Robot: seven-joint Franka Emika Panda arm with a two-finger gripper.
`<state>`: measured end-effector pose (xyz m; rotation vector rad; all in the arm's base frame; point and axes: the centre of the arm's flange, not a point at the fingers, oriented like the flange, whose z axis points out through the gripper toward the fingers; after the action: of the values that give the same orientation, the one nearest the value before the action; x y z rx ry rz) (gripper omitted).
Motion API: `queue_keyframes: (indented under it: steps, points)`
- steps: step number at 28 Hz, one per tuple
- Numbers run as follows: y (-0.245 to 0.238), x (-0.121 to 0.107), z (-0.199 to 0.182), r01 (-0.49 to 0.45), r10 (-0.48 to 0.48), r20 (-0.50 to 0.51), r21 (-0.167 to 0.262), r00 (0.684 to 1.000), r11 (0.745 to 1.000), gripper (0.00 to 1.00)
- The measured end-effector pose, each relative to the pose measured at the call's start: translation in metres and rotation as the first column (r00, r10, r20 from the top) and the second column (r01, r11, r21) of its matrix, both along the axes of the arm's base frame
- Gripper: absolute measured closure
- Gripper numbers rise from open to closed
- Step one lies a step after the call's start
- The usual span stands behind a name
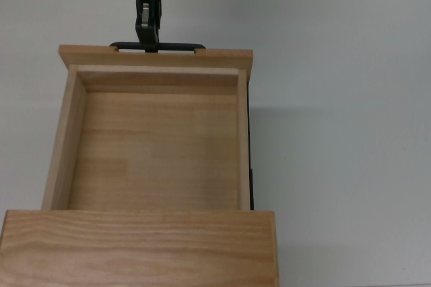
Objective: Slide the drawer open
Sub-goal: 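Pull the handle outward, sliding the upper drawer out of the cabinet, then open the gripper, release the handle and lift away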
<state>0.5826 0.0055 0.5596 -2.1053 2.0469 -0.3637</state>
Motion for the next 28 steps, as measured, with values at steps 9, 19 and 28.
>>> queue_keyframes:
  steps: [9, 19, 28]
  points:
    - [-0.001, -0.007, 0.013, 0.005, -0.006, -0.069, -0.003, 0.998, 1.000, 0.84]
    - [0.001, -0.021, 0.028, 0.019, -0.016, -0.124, 0.023, 0.992, 1.000, 0.63]
    - [0.002, -0.021, 0.029, 0.007, -0.004, -0.125, 0.027, 0.992, 1.000, 0.30]
